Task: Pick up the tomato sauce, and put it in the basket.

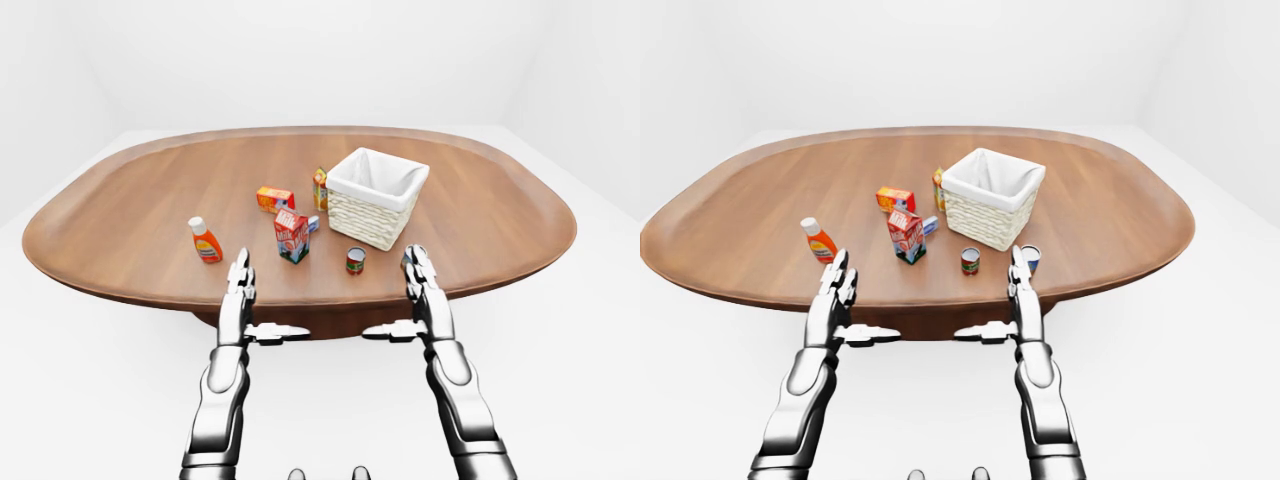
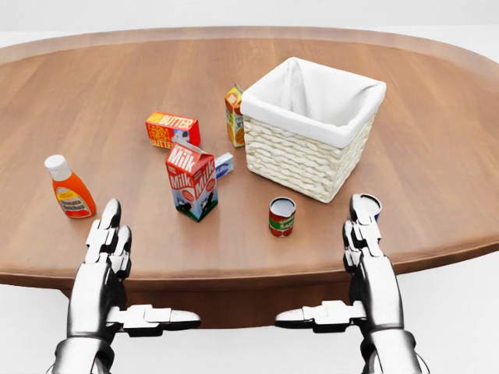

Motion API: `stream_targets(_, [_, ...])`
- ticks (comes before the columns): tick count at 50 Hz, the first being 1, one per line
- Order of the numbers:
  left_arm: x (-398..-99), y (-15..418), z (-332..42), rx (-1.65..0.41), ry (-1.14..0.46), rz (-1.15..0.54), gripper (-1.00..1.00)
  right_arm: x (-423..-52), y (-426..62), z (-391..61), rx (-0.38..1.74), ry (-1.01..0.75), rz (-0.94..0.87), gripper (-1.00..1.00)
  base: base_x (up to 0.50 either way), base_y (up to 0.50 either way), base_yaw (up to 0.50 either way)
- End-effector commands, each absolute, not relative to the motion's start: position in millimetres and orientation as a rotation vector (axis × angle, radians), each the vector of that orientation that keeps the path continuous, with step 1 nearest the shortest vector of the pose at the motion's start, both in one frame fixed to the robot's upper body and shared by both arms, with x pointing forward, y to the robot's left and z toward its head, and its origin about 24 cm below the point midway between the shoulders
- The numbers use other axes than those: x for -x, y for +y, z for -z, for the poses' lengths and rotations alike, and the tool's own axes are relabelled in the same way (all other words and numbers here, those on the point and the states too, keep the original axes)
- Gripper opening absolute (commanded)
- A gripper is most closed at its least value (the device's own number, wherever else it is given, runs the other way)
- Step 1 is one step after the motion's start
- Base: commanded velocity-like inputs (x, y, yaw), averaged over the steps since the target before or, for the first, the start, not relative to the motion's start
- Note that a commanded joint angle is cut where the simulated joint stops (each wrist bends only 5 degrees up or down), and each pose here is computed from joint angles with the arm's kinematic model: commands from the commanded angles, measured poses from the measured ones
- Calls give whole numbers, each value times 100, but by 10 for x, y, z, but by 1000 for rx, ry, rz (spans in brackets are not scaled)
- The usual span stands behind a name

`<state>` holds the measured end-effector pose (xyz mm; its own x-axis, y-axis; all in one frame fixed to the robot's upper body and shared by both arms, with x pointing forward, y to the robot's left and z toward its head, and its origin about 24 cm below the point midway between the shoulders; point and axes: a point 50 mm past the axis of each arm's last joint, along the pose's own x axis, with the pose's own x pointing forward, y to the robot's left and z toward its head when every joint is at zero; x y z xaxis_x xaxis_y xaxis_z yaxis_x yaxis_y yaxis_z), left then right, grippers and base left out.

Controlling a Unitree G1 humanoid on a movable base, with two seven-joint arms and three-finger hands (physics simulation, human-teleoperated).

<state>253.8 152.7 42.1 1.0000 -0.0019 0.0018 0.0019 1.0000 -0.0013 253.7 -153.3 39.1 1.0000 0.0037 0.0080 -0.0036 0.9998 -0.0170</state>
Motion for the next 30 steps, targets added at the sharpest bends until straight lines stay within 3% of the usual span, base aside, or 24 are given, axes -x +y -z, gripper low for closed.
stream_targets(1, [-2539, 1592, -445, 4, -8, 4, 100, -2534, -1613, -337, 51, -16, -8, 100, 0, 0, 0])
stream_targets(30, [-2503, 1549, -639, -5, -46, 19, 100, -2465, -1627, -595, 23, -42, -24, 100, 0, 0, 0])
